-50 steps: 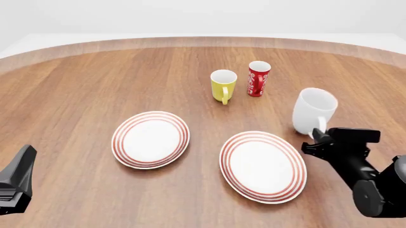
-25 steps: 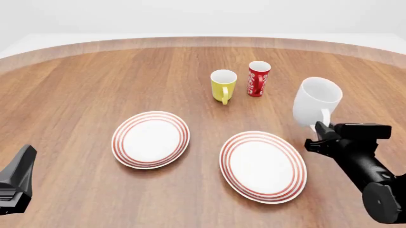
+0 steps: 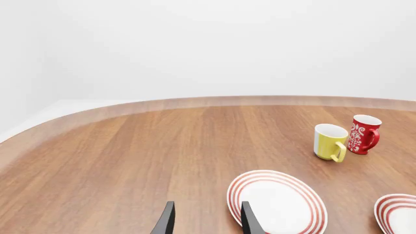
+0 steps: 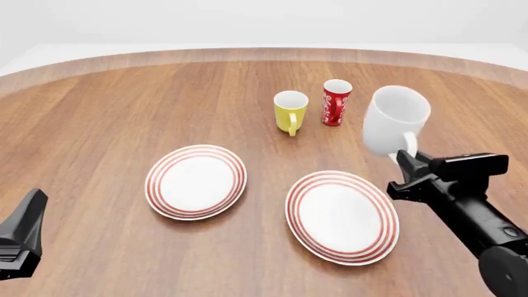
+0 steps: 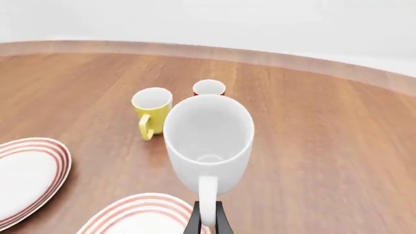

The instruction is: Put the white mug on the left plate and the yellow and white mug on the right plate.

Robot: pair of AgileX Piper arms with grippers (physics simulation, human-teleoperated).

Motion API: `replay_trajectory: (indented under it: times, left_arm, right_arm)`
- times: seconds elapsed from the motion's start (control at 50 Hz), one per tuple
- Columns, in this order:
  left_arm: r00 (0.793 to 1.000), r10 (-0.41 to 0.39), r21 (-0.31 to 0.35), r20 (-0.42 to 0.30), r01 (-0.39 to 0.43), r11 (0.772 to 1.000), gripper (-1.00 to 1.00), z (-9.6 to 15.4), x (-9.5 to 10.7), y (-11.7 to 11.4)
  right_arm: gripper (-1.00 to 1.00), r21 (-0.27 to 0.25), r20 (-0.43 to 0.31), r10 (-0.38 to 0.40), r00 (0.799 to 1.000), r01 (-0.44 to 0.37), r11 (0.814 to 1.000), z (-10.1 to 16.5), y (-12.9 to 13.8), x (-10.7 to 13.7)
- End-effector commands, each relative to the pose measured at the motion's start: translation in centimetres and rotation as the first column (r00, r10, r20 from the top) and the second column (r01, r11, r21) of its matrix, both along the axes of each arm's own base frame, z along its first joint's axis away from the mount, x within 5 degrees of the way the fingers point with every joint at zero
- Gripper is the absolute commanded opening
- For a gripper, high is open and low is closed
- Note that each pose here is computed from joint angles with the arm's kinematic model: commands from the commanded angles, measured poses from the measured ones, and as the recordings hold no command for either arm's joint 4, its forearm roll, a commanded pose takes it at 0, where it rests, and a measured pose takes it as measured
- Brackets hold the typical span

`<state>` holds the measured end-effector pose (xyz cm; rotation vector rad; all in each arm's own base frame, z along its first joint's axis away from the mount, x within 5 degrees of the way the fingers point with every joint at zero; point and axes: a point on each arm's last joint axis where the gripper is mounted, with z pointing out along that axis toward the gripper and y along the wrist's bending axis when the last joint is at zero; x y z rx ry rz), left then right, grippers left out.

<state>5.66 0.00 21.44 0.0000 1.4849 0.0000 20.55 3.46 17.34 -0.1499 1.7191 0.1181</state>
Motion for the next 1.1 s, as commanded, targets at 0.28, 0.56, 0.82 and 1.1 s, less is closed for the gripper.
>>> replay_trajectory:
  times: [0.28, 0.56, 0.82, 1.1]
  left_arm:
    - [1.000, 0.000, 0.000, 0.000, 0.000, 1.000, 1.00, 0.0, 0.0, 0.0]
    - [1.000, 0.000, 0.000, 0.000, 0.000, 1.000, 1.00, 0.0, 0.0, 0.0]
    - [1.000, 0.000, 0.000, 0.000, 0.000, 1.000, 1.00, 0.0, 0.0, 0.0]
    - [1.000, 0.000, 0.000, 0.000, 0.000, 1.000, 1.00, 0.0, 0.0, 0.0]
  right_arm:
    - [-1.00, -0.014, 0.059, 0.121, 0.991, -0.121, 0.993, 3.3, 2.4, -0.6]
    - [-1.00, -0.025, 0.068, 0.198, 0.978, -0.197, 0.980, 4.0, 4.7, 1.0]
    - [-1.00, -0.046, 0.070, 0.267, 0.961, -0.264, 0.963, 4.5, 7.2, 2.7]
    - [-1.00, -0.049, 0.073, 0.318, 0.945, -0.315, 0.948, 4.8, 9.6, 4.4]
